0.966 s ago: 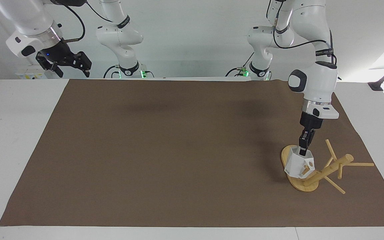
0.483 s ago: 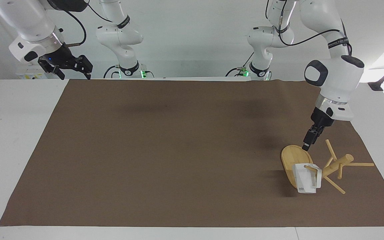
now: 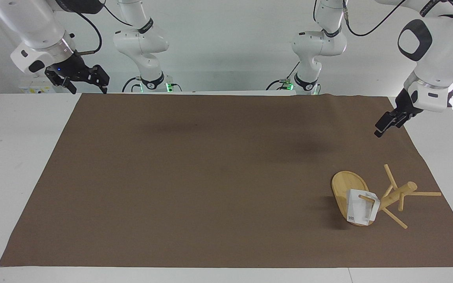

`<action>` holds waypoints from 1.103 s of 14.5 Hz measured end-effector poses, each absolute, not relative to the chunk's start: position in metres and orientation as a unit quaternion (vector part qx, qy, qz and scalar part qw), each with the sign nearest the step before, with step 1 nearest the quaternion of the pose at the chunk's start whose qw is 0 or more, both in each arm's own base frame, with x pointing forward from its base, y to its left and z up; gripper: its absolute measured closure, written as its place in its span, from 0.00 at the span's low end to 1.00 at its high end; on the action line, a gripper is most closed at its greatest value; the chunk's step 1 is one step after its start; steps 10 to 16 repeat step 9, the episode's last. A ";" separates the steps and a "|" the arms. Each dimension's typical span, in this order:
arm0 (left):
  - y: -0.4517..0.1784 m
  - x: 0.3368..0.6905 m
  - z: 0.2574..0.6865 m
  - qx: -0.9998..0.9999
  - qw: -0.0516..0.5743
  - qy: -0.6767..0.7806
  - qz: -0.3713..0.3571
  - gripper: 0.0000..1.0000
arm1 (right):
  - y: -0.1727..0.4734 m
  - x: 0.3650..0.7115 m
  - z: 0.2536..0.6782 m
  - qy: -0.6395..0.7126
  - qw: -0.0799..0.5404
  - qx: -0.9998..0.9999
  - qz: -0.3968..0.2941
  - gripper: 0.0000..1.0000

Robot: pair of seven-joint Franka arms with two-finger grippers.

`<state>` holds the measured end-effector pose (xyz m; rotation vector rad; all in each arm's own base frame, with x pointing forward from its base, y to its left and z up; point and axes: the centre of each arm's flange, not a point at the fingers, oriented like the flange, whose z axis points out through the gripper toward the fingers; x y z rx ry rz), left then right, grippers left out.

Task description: Hang cup on rack

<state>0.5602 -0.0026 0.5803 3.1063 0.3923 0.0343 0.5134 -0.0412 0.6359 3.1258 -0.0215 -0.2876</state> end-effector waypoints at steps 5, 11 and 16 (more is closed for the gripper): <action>-0.003 0.549 0.606 0.999 0.002 0.048 -0.024 0.01 | -0.043 0.514 0.636 -0.008 0.001 0.996 -0.087 0.00; -0.004 0.546 0.623 1.000 0.003 0.003 -0.027 0.00 | -0.044 0.514 0.636 -0.008 0.001 0.996 -0.087 0.00; -0.004 0.546 0.623 1.000 0.003 0.003 -0.027 0.00 | -0.044 0.514 0.636 -0.008 0.001 0.996 -0.087 0.00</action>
